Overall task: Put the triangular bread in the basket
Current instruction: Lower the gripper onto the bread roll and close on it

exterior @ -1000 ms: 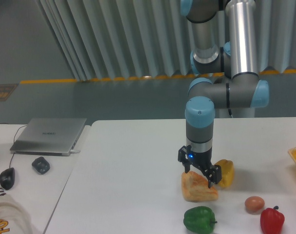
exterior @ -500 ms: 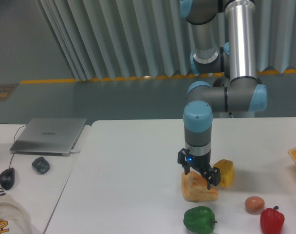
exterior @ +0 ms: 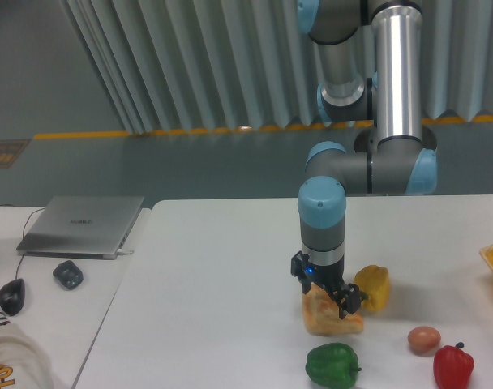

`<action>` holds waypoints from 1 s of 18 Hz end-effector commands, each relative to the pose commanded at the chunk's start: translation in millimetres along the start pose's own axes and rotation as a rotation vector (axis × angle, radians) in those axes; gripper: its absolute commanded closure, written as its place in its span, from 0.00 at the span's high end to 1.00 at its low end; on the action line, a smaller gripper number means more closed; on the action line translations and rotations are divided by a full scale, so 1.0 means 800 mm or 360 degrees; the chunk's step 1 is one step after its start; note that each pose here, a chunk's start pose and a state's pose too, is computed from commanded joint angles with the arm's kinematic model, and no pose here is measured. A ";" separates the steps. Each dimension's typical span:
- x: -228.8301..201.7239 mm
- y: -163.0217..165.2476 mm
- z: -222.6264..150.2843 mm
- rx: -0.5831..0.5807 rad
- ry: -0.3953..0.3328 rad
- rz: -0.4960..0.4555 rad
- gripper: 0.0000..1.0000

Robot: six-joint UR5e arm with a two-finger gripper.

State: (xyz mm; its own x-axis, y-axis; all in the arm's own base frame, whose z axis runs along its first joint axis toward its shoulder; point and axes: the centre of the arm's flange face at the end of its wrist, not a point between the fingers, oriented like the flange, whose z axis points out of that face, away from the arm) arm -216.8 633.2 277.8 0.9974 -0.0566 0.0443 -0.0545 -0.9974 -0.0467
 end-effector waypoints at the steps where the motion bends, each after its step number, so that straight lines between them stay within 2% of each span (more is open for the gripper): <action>1: 0.000 0.000 0.001 -0.0004 0.0003 0.0000 0.71; 2: 0.000 0.000 0.001 -0.0004 0.0003 -0.0003 0.57; 3: -0.001 0.001 0.002 -0.0006 0.0004 -0.0005 0.35; 4: -0.001 0.001 0.002 -0.0006 0.0004 -0.0005 0.25; 6: -0.001 0.001 -0.001 -0.0003 -0.0001 -0.0007 0.24; 8: -0.001 0.002 -0.004 0.0000 0.0003 -0.0005 0.13; 9: -0.001 0.002 -0.004 0.0000 0.0003 -0.0005 0.00; 13: -0.004 0.002 -0.019 0.0026 -0.0006 -0.0011 0.00; 18: -0.001 0.007 -0.073 0.0117 -0.0010 -0.0019 0.00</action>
State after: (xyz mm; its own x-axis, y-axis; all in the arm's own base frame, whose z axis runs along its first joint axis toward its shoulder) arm -220.5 625.2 336.1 0.9982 -0.0445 0.0392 -0.0395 -0.9921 -0.1191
